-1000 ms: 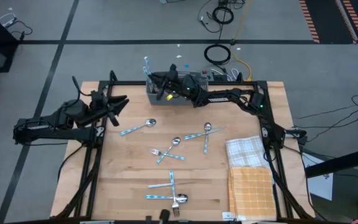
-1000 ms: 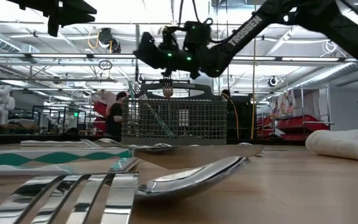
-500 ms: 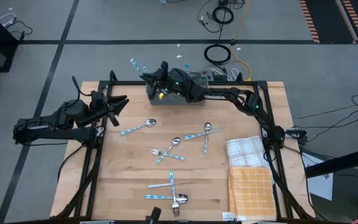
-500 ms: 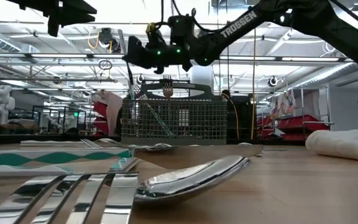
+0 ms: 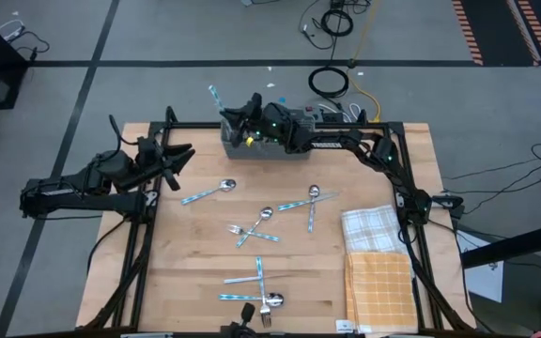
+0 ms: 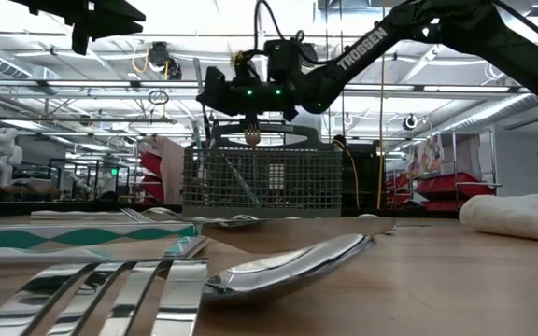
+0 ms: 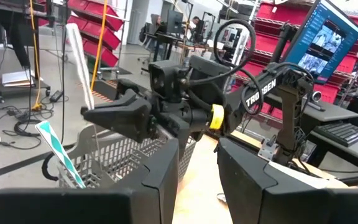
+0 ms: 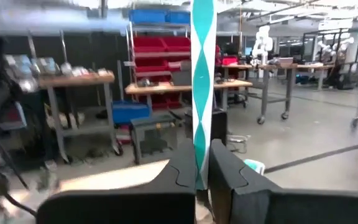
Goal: Sort silverware
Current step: Put the middle knife into the left section of the utensil holder, then put the spoon into the middle right section of the utensil holder
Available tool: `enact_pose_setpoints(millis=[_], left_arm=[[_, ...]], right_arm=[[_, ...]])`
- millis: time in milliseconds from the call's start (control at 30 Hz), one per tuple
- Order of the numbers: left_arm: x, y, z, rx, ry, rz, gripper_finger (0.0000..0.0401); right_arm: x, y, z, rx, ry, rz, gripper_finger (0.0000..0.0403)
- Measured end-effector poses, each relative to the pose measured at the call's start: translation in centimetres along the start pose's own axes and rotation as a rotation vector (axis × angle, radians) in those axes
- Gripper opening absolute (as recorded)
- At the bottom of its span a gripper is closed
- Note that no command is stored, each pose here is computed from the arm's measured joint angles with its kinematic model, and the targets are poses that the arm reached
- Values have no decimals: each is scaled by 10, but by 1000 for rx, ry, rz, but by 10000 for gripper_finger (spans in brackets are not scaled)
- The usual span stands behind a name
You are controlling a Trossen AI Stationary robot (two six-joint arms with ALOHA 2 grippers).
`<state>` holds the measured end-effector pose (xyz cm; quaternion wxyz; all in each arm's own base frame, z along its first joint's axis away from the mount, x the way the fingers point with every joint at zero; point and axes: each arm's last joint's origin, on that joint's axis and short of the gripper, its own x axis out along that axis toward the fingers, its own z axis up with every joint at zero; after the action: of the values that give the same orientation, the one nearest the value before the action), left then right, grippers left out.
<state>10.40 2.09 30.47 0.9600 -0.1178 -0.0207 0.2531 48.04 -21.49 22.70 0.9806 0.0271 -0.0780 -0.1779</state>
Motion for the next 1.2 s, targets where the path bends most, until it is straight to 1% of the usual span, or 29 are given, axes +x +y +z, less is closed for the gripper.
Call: enact_pose_setpoints(millis=[233,367,467,700,900,967,1067,1133,1200], left_arm=[[0,0,0,1,-3,16,116],[0,1,0,0,-5,21,116],[0,1,0,-5,-5,21,116],[0,1,0,-6,-5,21,116],[0,1,0,-6,-5,21,116],[0,1,0,-6,-5,21,116],[0,1,0,-6,-5,22,116],[0,1,0,-7,-5,21,116],[0,1,0,-5,-1,22,116]], right_arm=[[-1,4,-3,-1,7,11,0],[-2,3,-3,57,17,22,5],[-2,4,-3,73,17,24,24],[-1,6,-4,117,28,32,83],[-1,7,-4,139,19,35,113],[-2,8,2,161,9,48,120],[-6,13,19,187,43,133,127],[-12,19,40,189,105,224,130],[-25,29,70,148,191,311,131]])
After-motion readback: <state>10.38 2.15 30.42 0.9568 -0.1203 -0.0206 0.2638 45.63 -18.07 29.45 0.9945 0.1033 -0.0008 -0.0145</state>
